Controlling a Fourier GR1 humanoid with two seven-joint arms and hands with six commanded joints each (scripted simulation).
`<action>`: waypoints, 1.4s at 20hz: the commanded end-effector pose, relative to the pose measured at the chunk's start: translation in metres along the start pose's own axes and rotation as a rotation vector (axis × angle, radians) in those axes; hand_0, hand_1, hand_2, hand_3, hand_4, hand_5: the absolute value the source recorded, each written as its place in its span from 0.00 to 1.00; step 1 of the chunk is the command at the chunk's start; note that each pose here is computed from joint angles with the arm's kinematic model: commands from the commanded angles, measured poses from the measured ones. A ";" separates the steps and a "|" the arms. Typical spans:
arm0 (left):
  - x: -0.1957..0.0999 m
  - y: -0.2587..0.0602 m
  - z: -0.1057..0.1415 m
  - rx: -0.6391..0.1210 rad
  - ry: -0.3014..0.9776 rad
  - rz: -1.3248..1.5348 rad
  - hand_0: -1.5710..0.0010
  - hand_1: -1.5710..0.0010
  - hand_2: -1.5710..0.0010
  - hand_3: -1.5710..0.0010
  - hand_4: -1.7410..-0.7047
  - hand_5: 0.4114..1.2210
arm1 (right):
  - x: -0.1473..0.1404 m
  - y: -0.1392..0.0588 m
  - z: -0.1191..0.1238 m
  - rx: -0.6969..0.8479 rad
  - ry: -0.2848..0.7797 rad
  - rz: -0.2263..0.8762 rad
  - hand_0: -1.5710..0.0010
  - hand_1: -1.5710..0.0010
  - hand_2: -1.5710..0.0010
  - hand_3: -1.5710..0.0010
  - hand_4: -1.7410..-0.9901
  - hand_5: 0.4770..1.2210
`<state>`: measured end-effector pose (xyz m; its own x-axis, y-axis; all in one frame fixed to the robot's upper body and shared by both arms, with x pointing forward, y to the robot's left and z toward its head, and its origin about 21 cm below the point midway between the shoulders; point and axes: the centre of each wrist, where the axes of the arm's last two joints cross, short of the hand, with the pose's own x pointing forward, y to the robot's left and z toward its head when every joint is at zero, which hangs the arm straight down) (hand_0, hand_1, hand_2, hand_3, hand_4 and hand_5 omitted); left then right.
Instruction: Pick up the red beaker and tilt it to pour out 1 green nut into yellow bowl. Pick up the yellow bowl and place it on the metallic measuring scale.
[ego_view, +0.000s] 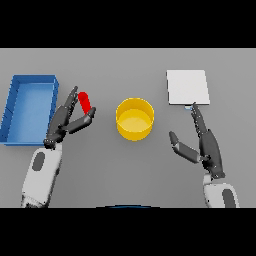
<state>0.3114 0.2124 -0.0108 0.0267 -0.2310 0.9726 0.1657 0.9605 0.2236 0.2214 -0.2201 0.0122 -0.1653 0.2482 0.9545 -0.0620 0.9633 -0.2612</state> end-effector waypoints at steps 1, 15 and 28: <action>0.004 0.000 -0.007 0.003 -0.003 -0.013 1.00 1.00 1.00 1.00 0.52 0.30 | 0.001 0.001 -0.001 0.000 0.003 -0.014 1.00 1.00 1.00 1.00 0.69 0.20; -0.008 -0.019 -0.048 0.041 -0.021 0.056 1.00 1.00 1.00 1.00 0.42 0.38 | 0.002 0.002 0.003 -0.013 0.011 -0.023 1.00 1.00 1.00 1.00 0.66 0.23; -0.008 -0.038 -0.060 0.088 -0.042 -0.027 0.11 0.11 0.10 0.14 0.19 0.94 | 0.001 0.000 0.003 -0.012 0.020 -0.047 1.00 1.00 1.00 1.00 0.65 0.22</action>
<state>0.3640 0.1687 -0.0306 -0.0179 -0.2531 0.9673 0.0791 0.9640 0.2537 0.2178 -0.2201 0.0123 -0.1411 0.2048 0.9686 -0.0581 0.9750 -0.2146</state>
